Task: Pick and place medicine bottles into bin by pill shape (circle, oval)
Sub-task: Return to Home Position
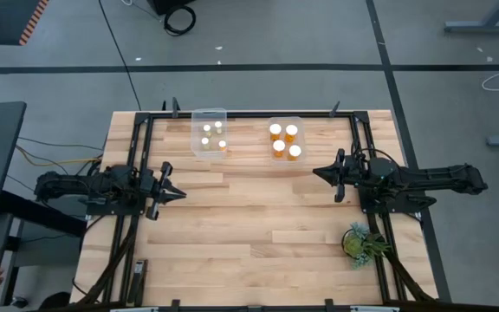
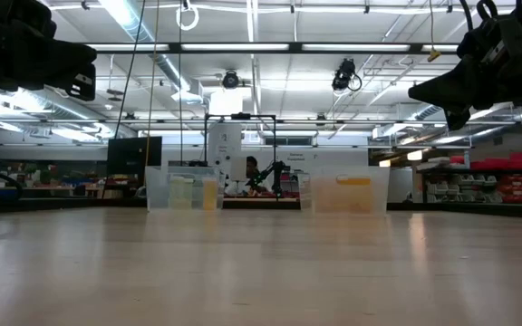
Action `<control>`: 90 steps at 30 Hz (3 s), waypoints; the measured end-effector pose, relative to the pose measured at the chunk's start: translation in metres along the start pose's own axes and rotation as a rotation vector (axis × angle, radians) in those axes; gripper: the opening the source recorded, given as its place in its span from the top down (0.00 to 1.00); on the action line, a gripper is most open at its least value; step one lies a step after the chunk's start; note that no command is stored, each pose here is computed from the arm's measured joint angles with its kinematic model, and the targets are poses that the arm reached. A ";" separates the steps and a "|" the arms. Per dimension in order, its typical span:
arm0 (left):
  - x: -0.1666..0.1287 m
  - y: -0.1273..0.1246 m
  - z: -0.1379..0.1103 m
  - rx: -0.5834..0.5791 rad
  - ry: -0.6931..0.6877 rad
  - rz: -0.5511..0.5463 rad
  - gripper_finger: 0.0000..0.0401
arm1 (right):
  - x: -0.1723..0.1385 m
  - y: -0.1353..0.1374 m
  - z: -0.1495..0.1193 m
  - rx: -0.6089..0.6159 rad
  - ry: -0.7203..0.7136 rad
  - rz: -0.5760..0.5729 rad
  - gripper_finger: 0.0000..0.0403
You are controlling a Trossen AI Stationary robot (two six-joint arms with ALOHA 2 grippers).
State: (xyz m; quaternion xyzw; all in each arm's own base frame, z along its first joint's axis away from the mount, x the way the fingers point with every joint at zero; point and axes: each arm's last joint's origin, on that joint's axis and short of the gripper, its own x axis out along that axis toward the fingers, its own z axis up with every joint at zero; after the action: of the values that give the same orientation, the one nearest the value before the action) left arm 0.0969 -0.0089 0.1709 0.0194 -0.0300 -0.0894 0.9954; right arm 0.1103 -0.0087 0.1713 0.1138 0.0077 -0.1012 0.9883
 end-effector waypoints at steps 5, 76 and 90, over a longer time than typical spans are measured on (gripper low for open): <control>0.000 0.000 0.000 0.000 0.000 0.000 0.94 | 0.000 0.000 0.000 0.000 0.000 -0.001 0.98; 0.000 0.000 0.000 0.000 0.000 0.000 0.93 | 0.000 0.000 0.000 0.000 0.000 0.000 0.98; 0.000 0.000 0.000 0.000 0.000 0.000 0.91 | 0.000 0.000 0.000 0.000 0.000 0.000 0.98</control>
State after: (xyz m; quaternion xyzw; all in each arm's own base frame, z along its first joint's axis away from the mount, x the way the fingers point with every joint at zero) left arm 0.0969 -0.0088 0.1709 0.0194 -0.0300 -0.0892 0.9954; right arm 0.1103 -0.0087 0.1713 0.1138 0.0078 -0.1013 0.9883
